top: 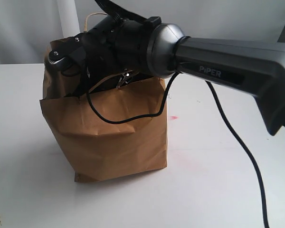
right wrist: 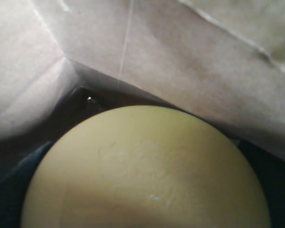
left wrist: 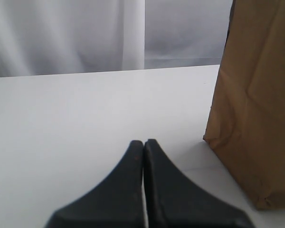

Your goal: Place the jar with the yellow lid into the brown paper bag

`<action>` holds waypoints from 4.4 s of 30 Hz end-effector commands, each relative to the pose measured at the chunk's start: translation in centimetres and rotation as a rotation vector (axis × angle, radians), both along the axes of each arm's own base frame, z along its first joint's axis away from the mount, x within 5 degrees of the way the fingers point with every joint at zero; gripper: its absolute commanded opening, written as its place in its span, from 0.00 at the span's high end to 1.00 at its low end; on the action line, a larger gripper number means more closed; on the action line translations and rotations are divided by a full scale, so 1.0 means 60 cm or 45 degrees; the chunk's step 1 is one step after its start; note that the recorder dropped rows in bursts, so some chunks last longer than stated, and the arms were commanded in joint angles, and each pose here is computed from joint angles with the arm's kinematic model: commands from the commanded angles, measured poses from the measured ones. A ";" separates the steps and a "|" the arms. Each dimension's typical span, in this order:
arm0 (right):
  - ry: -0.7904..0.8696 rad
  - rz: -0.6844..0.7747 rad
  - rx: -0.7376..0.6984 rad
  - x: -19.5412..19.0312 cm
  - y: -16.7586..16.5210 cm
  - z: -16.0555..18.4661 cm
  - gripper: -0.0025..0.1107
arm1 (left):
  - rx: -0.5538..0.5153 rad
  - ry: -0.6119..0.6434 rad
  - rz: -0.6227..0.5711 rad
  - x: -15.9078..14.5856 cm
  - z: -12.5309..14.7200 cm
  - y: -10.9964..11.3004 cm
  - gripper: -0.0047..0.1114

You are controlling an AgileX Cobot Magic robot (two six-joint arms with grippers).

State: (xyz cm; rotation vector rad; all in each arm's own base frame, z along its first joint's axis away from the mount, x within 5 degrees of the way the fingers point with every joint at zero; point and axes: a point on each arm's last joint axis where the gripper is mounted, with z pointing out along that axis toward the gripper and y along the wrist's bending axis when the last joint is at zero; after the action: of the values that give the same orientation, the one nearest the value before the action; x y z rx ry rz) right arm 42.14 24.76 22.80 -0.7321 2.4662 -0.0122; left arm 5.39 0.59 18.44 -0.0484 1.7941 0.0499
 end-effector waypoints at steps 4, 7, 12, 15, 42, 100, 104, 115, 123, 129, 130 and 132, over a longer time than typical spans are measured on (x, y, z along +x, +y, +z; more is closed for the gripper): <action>0.014 -0.014 -0.005 0.000 -0.004 0.000 0.20 | -0.010 -0.011 -0.008 0.001 0.002 -0.001 0.95; 0.014 -0.014 -0.005 0.000 -0.004 0.000 0.20 | -0.010 -0.011 -0.008 0.001 0.002 -0.001 0.95; 0.013 -0.013 -0.007 0.000 -0.004 0.000 0.19 | -0.010 -0.011 -0.008 0.001 0.002 -0.001 0.95; 0.023 -0.024 -0.028 0.000 -0.007 -0.001 0.16 | -0.010 -0.011 -0.008 0.001 0.002 -0.001 0.95; 0.010 -0.009 -0.028 0.000 -0.006 0.001 0.05 | -0.010 -0.011 -0.008 0.001 0.002 -0.001 0.95; -0.188 -0.067 0.128 -0.213 -0.139 0.361 0.72 | -0.010 -0.011 -0.008 0.001 0.002 -0.001 0.95; -0.201 -0.060 0.170 -0.237 -0.150 0.380 0.98 | -0.010 -0.011 -0.008 0.001 0.002 -0.001 0.95; -0.113 -0.033 0.327 -0.386 -0.221 0.375 0.98 | -0.010 -0.011 -0.008 0.001 0.002 -0.001 0.95; -0.290 -0.032 0.618 -0.533 -0.300 0.335 0.98 | -0.010 -0.011 -0.008 0.001 0.002 -0.001 0.95; -0.572 0.009 0.880 -0.589 -0.331 0.292 0.98 | -0.010 -0.011 -0.008 0.001 0.002 -0.001 0.95; -0.596 0.010 0.895 -0.593 -0.334 0.282 0.98 | -0.010 -0.011 -0.008 0.001 0.002 -0.001 0.95; -0.608 0.008 0.904 -0.597 -0.337 0.259 0.98 | -0.010 -0.011 -0.008 0.001 0.002 -0.001 0.95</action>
State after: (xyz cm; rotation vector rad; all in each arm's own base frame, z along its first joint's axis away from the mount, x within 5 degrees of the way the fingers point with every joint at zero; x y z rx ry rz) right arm 6.56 4.70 39.71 -0.3855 1.8717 0.5670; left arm 5.39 0.59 18.44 -0.0484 1.7941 0.0499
